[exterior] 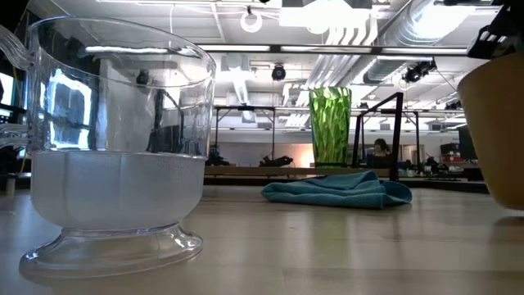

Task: Stack small to large cups/mugs on shelf
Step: Put the yellow cup on the shelf

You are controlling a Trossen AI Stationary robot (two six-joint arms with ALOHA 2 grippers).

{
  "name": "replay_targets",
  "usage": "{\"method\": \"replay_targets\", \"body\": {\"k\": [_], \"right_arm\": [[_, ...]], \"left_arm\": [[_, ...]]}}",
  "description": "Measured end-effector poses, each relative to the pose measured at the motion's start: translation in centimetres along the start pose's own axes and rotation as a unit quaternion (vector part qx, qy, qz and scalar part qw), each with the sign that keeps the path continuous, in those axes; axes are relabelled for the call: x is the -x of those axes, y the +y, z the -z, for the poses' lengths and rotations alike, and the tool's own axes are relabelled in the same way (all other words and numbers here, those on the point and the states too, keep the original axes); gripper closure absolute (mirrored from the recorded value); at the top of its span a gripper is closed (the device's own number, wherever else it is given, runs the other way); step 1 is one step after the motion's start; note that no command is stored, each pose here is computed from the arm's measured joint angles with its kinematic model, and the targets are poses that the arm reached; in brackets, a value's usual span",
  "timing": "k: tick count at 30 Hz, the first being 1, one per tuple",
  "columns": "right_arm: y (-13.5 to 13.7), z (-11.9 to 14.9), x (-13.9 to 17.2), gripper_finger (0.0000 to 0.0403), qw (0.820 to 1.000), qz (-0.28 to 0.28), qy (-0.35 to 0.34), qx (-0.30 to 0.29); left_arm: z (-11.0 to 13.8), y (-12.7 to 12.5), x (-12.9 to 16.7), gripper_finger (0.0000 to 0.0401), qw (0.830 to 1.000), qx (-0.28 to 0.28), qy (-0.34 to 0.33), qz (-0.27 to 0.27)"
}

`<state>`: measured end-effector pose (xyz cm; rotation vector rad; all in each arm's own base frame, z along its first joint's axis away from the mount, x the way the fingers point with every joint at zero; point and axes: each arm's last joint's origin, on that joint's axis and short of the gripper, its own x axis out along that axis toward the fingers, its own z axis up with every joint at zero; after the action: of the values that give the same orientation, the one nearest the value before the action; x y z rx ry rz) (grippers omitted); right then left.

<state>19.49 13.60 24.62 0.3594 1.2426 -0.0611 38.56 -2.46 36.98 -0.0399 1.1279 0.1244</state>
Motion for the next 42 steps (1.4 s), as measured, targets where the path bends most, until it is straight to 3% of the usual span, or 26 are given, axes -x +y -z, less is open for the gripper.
{"method": "replay_targets", "body": {"k": [17, 28, 42], "right_arm": [[0.8, -0.5, -0.7, 0.0399, 0.999, -0.035, -0.002, -0.027], [0.9, -0.6, -0.7, 0.0314, 0.998, -0.046, -0.002, -0.03], [1.4, -0.9, -0.6, 0.0304, 0.997, -0.078, -0.01, -0.026]], "left_arm": [[0.2, 0.0, 0.0, 0.0325, 1.0, -0.001, 0.009, -0.001], [0.2, 0.0, 0.0, 0.0325, 1.0, -0.001, 0.009, -0.001], [0.2, 0.0, 0.0, 0.0325, 1.0, -0.001, 0.009, -0.001]]}}
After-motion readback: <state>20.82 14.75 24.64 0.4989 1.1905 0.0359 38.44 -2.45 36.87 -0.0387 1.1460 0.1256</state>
